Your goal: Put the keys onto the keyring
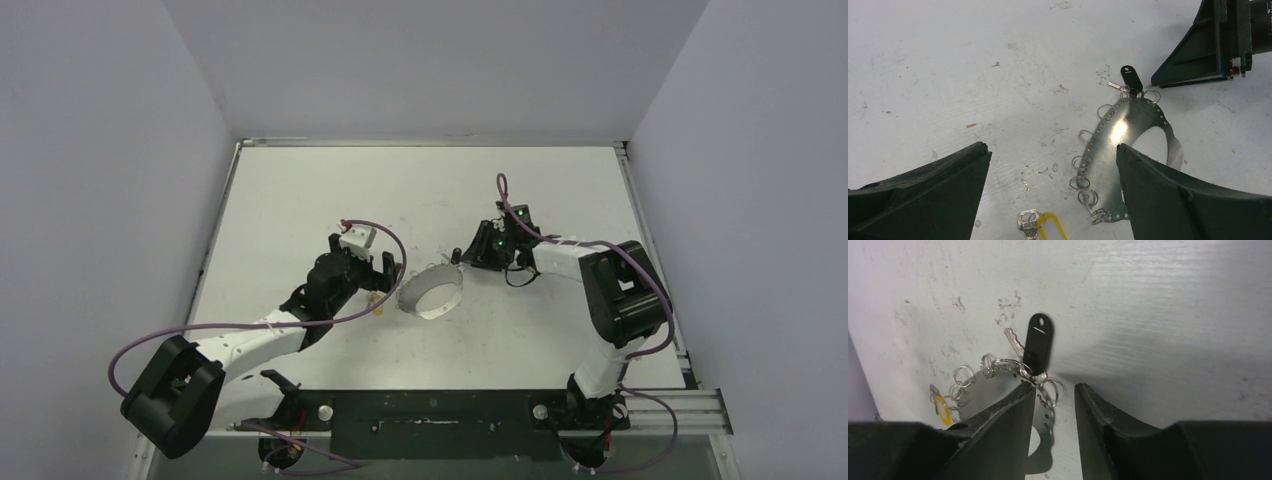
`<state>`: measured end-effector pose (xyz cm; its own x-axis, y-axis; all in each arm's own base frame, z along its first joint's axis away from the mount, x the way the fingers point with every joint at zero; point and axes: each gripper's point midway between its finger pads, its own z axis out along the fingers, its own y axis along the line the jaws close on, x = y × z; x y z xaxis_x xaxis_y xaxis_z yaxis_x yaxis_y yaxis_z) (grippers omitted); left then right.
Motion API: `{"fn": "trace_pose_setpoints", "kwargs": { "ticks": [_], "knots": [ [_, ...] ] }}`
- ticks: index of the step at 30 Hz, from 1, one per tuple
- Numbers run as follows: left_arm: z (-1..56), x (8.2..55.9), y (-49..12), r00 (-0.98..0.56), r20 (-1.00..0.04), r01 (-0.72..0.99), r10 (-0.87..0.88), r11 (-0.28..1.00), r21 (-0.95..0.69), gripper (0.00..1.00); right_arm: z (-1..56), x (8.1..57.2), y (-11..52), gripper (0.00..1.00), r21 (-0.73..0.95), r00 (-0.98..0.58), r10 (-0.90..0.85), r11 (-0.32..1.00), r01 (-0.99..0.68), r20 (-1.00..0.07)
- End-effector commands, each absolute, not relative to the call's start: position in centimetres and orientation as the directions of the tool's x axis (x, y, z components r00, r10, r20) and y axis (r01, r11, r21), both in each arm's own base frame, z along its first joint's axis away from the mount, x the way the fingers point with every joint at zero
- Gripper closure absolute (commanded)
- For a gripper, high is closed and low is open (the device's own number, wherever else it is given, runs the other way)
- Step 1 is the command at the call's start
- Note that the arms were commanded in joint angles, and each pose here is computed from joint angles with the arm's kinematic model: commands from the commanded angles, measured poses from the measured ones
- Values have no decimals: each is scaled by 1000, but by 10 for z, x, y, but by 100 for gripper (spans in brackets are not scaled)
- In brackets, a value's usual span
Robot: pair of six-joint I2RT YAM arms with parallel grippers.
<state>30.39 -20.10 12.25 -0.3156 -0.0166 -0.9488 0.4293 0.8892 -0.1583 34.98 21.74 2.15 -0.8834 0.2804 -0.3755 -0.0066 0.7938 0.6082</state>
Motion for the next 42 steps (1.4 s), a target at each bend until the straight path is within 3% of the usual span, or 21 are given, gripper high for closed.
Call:
{"fn": "trace_pose_setpoints", "kwargs": {
  "ticks": [1,10,20,25,29,35,42],
  "knots": [
    [138,308,-204,-289,-957,439,-37,883,-167,3,18,337,191,63,505,-883,266,863,39,-387],
    [136,312,-195,-334,-942,372,-31,914,-162,3,5,324,210,75,587,-916,288,806,73,-281],
    [138,313,-193,-329,-944,361,-34,919,-159,3,8,333,234,83,661,-920,301,748,64,-252],
    [139,314,-193,-327,-944,362,-36,918,-160,3,12,336,236,96,668,-920,294,742,49,-258],
    [139,313,-193,-322,-946,363,-35,918,-158,3,22,338,234,100,647,-916,247,762,-16,-314],
    [144,310,-196,-289,-957,406,-22,902,-143,3,64,343,235,100,591,-869,108,772,-233,-483],
    [161,296,-204,-137,-991,531,-3,844,-76,6,108,333,258,100,504,-763,-73,710,-492,-642]
  ]
}}
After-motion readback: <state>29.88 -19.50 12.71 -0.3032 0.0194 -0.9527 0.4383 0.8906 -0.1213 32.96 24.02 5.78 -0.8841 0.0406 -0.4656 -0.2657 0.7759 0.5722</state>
